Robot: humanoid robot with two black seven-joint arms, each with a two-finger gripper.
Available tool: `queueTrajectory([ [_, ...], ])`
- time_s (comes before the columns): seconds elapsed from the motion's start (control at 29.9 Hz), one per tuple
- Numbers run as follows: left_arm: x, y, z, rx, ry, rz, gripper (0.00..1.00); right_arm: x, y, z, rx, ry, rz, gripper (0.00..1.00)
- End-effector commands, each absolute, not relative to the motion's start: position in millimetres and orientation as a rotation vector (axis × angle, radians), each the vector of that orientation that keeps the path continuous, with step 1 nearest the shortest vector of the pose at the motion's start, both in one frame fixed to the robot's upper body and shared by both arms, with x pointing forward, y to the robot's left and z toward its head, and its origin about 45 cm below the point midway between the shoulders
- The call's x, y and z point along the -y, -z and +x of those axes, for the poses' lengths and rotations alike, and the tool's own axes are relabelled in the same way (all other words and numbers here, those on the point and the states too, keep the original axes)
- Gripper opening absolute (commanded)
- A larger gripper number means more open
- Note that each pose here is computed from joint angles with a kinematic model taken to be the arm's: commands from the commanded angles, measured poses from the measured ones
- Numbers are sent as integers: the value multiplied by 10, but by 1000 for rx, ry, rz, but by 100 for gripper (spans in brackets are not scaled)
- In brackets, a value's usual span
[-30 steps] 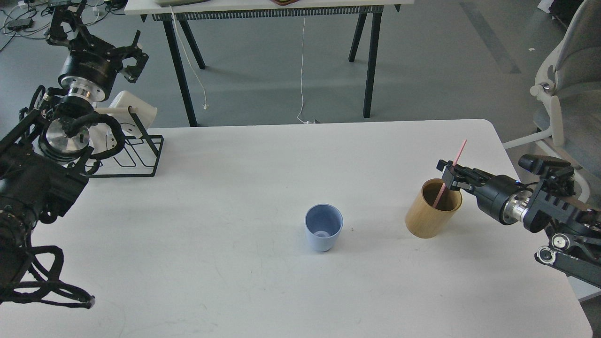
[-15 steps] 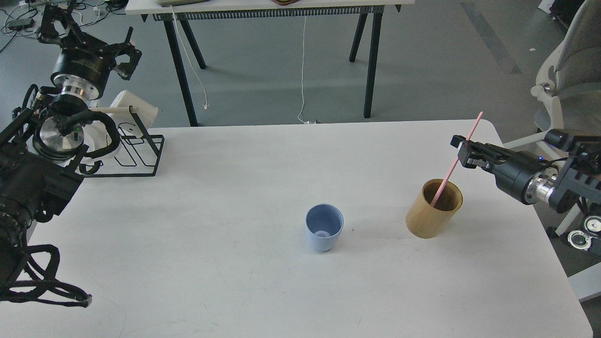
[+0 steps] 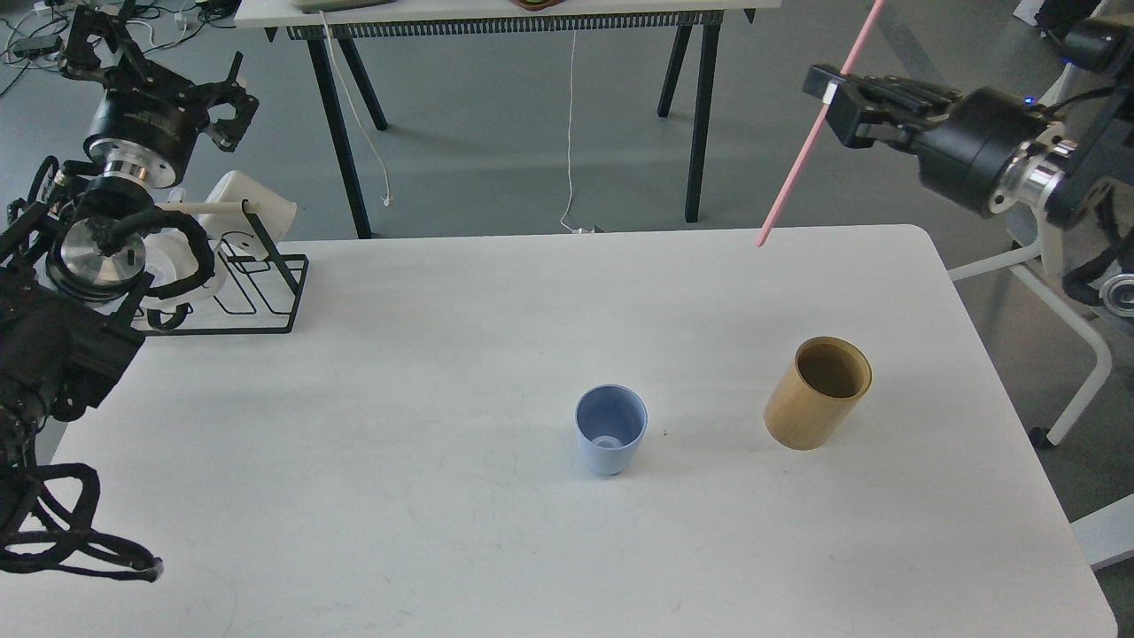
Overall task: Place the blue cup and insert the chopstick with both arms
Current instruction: 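Carry the pink straw over the blue cup and lower it in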
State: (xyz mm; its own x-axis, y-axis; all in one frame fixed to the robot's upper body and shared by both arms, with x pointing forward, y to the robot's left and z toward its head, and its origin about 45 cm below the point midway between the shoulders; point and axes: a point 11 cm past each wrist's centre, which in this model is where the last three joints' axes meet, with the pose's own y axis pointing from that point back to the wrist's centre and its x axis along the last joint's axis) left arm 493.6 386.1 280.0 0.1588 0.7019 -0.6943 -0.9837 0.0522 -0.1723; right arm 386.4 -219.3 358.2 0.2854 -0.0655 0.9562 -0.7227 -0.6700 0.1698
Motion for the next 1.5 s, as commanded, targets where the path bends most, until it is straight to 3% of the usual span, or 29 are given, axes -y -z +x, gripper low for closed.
queueTrajectory([
  [0.0, -3855, -2800, 4937, -492, -1363, -717, 100, 1679, -3307, 3739, 537, -1481, 2037, 0],
  [0.4, -3859, -2793, 4934, -492, -1365, -718, 100, 1129, -2508, 3571, 276, -1386, 2104, 0],
  [0.64, -3877, -2795, 4931, -491, -1368, -716, 100, 1252, -2142, 3523, 254, -1288, 2096, 0],
  [1.14, -3877, -2718, 4904, -504, -1374, -705, 100, 1344, -1795, 3377, 255, -1170, 2126, 6],
  [1.47, -3894, -2716, 4899, -503, -1377, -704, 100, 1346, -1780, 3373, 259, -1163, 2126, 25],
])
